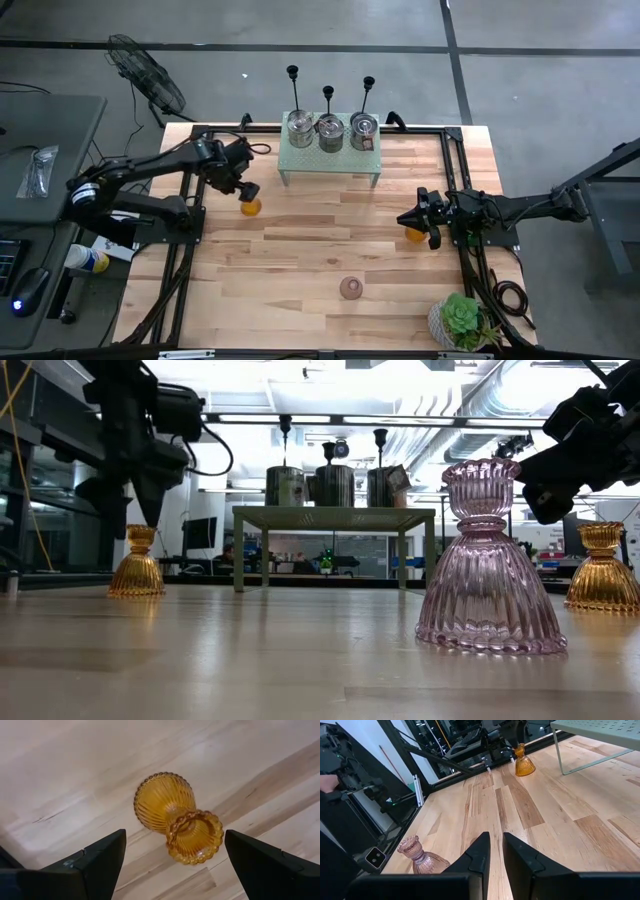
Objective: Pick & Place candle stick holders
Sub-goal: Put the left orange glass candle holder on the shelf
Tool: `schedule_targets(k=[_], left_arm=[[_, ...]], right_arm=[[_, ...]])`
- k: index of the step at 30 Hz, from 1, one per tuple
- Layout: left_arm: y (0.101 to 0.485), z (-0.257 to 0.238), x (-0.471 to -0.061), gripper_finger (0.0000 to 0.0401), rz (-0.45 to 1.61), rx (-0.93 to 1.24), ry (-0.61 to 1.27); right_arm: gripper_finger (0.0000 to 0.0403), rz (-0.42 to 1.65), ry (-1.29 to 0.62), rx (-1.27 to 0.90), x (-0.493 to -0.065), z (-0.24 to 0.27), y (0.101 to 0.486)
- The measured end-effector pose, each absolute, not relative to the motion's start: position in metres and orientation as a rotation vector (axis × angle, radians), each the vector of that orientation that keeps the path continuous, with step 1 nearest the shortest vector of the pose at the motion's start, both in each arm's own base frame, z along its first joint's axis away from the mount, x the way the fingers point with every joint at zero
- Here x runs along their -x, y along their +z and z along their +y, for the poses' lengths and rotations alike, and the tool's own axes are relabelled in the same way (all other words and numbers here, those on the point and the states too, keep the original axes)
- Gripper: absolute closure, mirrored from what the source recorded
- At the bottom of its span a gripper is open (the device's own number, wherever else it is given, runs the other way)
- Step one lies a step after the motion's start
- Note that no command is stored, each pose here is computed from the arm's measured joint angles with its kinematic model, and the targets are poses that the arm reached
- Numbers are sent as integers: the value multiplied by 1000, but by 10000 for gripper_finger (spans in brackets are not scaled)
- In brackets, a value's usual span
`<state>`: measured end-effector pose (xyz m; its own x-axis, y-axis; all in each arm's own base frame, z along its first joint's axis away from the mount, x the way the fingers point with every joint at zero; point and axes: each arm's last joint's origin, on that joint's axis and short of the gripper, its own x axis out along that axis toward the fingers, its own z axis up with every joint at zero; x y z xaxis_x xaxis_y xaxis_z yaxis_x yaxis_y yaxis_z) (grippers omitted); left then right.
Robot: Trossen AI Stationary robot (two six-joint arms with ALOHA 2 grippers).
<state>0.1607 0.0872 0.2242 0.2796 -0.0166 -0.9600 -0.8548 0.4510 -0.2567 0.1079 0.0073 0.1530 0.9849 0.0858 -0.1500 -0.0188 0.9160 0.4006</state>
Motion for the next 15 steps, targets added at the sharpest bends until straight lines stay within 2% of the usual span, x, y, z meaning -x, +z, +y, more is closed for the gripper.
schedule_targets(k=[9,15], left_arm=[[219,84,-175,68,1143,953,662],[212,79,-180,68,1212,904,701]], right_arm=[[359,166,54,-410,-108,7,153],[359,166,54,-410,-108,7,153]])
